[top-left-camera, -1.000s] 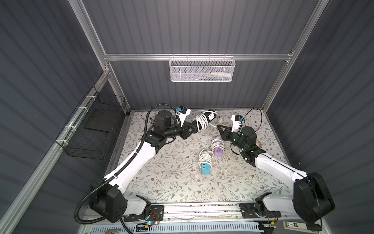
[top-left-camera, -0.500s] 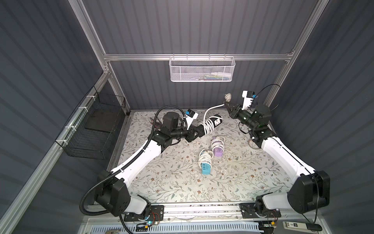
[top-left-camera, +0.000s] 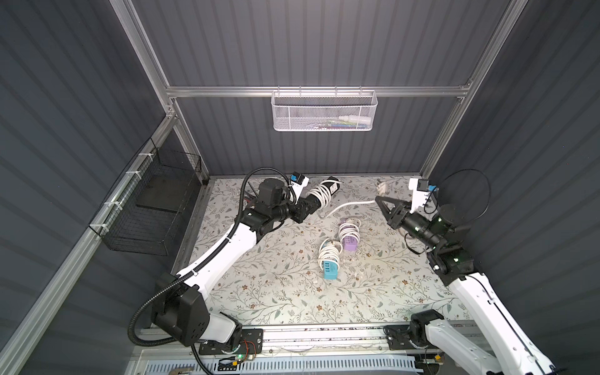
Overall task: Unwrap the cord wrapped around the power strip
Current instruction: Unwrap the power cord from the power strip.
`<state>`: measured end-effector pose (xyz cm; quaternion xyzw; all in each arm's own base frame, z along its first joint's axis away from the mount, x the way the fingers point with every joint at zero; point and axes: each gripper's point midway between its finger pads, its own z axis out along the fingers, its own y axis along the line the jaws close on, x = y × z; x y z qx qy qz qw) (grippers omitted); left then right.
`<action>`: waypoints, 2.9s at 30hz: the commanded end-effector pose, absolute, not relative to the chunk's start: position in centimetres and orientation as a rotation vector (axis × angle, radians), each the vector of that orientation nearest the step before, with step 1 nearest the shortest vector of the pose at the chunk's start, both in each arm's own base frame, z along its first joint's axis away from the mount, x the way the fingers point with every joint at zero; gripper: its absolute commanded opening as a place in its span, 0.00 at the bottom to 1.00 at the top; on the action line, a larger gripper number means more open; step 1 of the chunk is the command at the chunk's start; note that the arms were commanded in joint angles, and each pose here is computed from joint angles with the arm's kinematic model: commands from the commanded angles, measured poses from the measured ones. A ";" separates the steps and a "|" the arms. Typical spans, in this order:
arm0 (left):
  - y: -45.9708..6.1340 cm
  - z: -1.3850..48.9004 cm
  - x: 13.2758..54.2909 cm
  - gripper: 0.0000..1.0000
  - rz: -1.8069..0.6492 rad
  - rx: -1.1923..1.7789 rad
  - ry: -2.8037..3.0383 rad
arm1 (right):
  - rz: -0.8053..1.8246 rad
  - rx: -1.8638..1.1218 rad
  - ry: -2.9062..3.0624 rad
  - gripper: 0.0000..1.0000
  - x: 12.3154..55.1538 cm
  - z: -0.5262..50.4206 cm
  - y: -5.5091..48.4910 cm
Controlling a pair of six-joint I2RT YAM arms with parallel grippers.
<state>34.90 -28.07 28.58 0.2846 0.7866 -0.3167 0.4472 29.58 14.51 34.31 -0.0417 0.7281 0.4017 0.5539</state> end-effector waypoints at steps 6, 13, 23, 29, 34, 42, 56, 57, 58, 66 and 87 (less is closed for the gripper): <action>-28.7 36.8 32.6 0.00 -0.908 0.754 1.695 | 0.905 0.043 1.931 0.00 32.8 24.6 14.1; -30.4 37.9 29.4 0.00 -1.109 0.878 1.629 | 0.910 0.065 1.925 0.00 38.5 23.7 15.2; -32.9 34.4 28.4 0.00 -1.201 0.978 1.700 | 0.906 -0.022 1.776 0.00 43.8 32.1 15.5; -33.3 31.6 30.0 0.00 -1.172 0.948 1.792 | 0.882 -0.073 1.651 0.00 42.0 41.2 13.2; -33.2 29.4 31.5 0.00 -1.098 0.922 1.879 | 0.854 -0.068 1.586 0.00 38.4 45.3 10.7; -31.6 27.0 35.0 0.00 -0.848 0.829 2.006 | 0.768 0.066 1.559 0.00 32.3 46.6 5.5; -25.3 34.2 36.7 0.00 -0.570 0.576 1.798 | 0.638 0.583 1.942 0.00 29.3 25.2 0.7; -25.1 34.6 36.5 0.00 -0.567 0.574 1.784 | 0.593 0.633 1.964 0.00 29.1 23.5 0.0; -25.1 34.9 36.4 0.00 -0.573 0.575 1.773 | 0.588 0.653 1.990 0.00 29.0 22.3 0.0; -26.1 36.2 35.2 0.00 -0.666 0.614 1.718 | 0.642 0.813 2.136 0.00 28.8 13.5 0.5; -28.7 38.5 33.9 0.00 -0.834 0.727 1.631 | 0.663 1.128 2.314 0.23 28.6 2.4 1.6</action>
